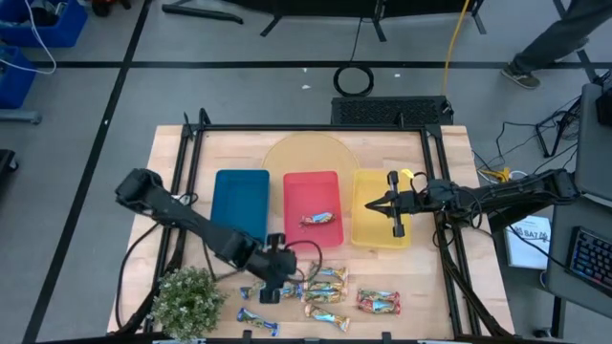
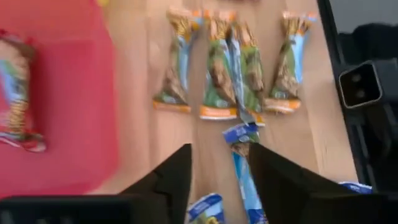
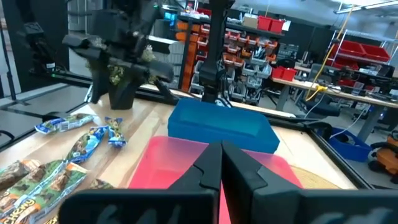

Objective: Pick and place Granola Bars by type
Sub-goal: Put the blue granola bar into the blue bin, then put the red granola bar into the red bin, then put the blue granola bar into the blue bin

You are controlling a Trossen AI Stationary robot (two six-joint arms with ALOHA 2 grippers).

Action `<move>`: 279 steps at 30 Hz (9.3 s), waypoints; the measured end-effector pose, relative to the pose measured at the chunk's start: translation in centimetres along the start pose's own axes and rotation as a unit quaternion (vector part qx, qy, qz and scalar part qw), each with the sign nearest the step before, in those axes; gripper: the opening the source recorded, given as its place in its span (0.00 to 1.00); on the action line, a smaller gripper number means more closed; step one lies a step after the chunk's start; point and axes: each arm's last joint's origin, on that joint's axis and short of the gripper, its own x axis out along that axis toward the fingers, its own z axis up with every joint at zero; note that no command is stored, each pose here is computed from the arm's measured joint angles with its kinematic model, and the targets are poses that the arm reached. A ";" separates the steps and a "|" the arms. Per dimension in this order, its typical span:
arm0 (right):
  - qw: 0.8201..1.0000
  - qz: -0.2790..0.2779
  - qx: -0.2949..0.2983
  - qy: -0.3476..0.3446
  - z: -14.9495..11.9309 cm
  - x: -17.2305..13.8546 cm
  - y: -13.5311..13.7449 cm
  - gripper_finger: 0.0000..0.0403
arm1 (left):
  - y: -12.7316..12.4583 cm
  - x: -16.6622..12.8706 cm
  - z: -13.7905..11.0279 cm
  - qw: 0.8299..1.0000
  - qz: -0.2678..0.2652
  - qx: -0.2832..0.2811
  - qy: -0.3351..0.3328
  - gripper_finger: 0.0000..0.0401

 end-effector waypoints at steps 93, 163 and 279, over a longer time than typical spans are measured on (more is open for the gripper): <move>0.998 0.009 0.022 0.060 -1.1 -0.1 0.2 0.00 | 10.4 -3.1 -9.6 0.975 0.107 -0.092 0.172 0.43; 0.712 -0.014 0.113 0.693 -1.1 9.5 23.6 0.45 | 8.0 -12.8 -14.3 0.872 0.126 0.220 -0.419 0.12; 0.997 -0.052 -0.052 0.014 -0.3 -1.1 3.9 0.00 | -3.6 2.6 0.2 0.989 -0.049 -0.070 0.123 0.51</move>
